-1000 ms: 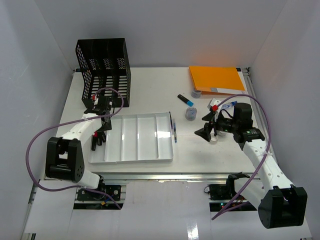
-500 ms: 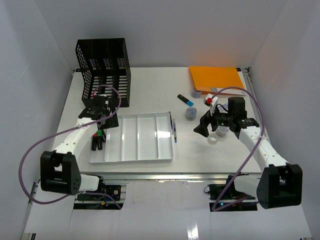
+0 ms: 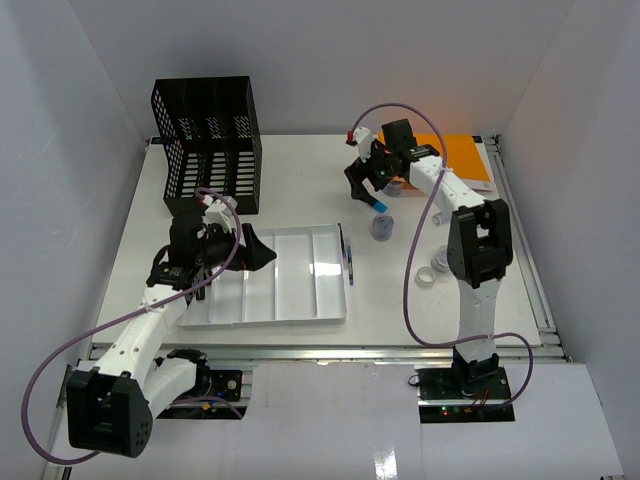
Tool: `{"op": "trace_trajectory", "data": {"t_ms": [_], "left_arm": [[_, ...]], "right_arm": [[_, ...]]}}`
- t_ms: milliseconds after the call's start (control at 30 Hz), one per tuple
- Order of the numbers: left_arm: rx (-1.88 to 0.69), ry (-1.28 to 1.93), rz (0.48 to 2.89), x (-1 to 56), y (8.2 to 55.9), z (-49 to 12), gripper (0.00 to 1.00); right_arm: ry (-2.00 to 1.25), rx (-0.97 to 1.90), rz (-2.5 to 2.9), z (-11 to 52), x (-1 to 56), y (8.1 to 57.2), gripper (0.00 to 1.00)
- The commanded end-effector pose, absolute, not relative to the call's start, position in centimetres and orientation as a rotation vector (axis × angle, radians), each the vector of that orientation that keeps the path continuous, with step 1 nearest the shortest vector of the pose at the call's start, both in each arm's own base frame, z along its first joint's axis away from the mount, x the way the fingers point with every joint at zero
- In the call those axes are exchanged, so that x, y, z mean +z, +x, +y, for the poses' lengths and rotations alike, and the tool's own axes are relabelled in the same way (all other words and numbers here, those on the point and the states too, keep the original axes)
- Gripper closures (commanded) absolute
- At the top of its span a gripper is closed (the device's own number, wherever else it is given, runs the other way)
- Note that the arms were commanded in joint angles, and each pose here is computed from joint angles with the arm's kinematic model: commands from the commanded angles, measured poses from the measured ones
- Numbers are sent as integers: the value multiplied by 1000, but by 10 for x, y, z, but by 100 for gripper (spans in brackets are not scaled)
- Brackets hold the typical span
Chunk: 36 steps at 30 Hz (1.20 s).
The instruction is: Organize the desk
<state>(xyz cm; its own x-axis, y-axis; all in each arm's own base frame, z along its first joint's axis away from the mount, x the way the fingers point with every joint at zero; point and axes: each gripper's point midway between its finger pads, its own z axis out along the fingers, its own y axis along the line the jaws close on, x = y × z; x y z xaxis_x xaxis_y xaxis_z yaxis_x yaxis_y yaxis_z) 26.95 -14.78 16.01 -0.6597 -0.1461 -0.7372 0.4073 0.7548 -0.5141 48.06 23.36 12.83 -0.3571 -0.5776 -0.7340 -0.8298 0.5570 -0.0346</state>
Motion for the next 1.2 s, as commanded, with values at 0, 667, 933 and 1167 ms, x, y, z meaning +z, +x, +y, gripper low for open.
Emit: {"op": "trace_trajectory", "data": {"t_ms": [0,667,933,1167], "left_arm": [[-945,299,1983,193,265,-160,2],[-962,289,1934,203,262,-162,2],[-1214,183,1797,225,255,-181,2],[-1446,-137,1737,214,264,-185,2]], "right_arm": [[-1144,308,2172,220,101,505,4],[-1197,265,2306,210,27,507,44],[-1197,291,2294,214,31,506,70],[-1189,376,2199,228,72,502,84]]}}
